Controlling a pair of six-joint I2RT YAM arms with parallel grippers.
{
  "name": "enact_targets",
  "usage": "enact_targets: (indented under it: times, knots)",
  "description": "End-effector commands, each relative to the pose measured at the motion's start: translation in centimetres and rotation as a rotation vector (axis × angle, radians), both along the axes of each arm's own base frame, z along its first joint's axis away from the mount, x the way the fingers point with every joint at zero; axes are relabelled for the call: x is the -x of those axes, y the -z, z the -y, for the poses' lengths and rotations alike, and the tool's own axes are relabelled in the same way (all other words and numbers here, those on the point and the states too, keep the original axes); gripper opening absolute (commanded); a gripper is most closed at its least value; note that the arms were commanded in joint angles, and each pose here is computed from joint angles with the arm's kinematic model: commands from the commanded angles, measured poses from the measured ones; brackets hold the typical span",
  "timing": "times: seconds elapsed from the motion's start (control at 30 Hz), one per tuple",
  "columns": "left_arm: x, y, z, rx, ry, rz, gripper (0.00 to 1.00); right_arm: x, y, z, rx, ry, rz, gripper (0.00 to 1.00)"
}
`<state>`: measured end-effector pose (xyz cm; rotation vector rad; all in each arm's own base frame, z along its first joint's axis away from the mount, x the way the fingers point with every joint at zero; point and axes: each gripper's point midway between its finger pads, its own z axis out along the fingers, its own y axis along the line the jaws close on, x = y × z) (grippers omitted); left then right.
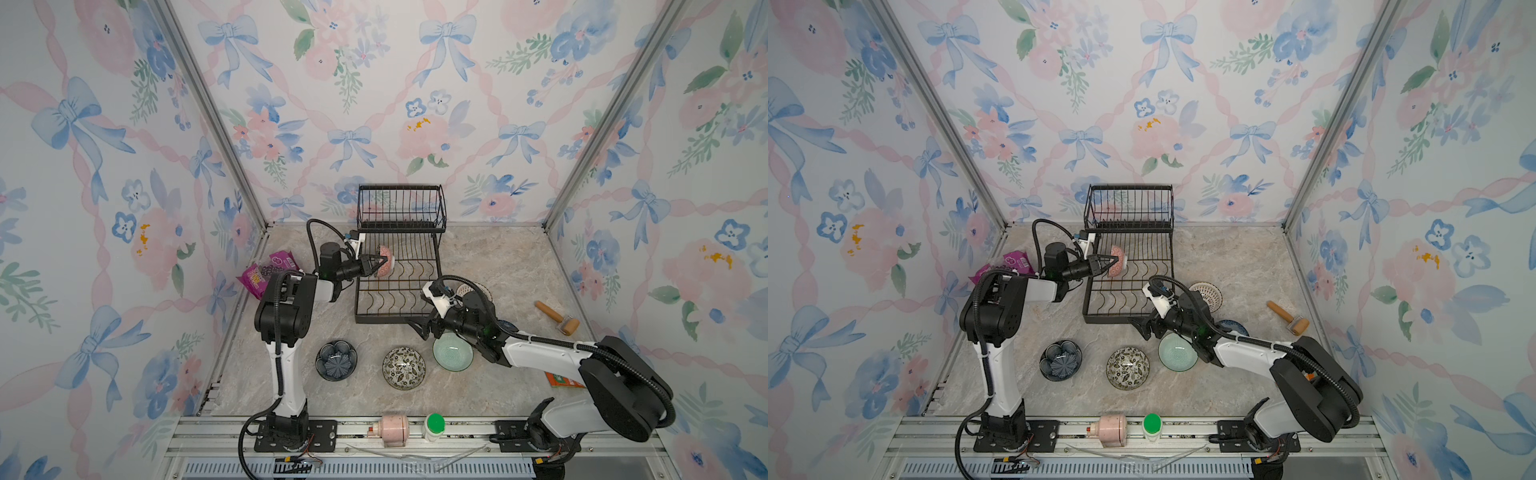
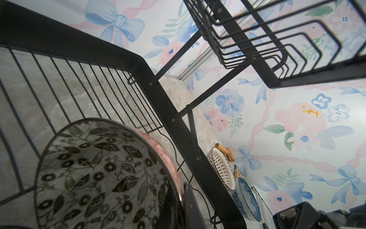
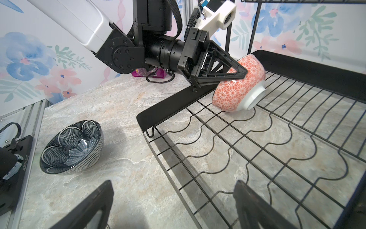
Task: Load bowls into a dish rack
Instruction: Place the bowl in the dish rack.
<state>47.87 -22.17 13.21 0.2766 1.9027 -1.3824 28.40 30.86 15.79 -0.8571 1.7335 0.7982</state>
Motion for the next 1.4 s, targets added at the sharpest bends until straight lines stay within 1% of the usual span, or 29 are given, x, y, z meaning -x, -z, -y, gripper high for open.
enact_targets:
  times: [0.0,0.23,0.43,0.57,0.67,0.83,1.1,1.37]
  knots:
    - [1.0,3.3,0.0,-0.005,-0.003,-0.171,0.0,0.3,-1.4,-0.5,-0.008,-0.016,0.034,0.96]
    - [2.0,3.6,-0.3,-0.03,-0.008,-0.208,0.0,0.4,-1.4,-0.6,-0.002,-0.019,0.036,0.96]
    - [2.9,4.2,-0.7,-0.079,-0.014,-0.209,0.05,0.5,-1.4,-0.6,0.002,-0.02,0.039,0.96]
    - [2.8,4.4,-0.8,-0.1,-0.02,-0.21,0.08,0.6,-1.2,-0.8,0.005,-0.024,0.037,0.96]
    - [2.9,4.3,-0.8,-0.105,-0.019,-0.207,0.13,0.5,-1.1,-0.8,0.01,-0.024,0.037,0.96]
    - [2.8,4.0,-0.9,-0.123,-0.021,-0.196,0.14,0.5,-1.1,-0.9,0.011,-0.025,0.038,0.96]
    - [2.9,3.3,-1.2,-0.157,-0.029,-0.166,0.21,0.5,-1.0,-0.9,0.013,-0.026,0.037,0.96]
    - [2.8,2.6,-1.5,-0.175,-0.046,-0.146,0.24,0.5,-1.0,-0.9,0.016,-0.025,0.037,0.96]
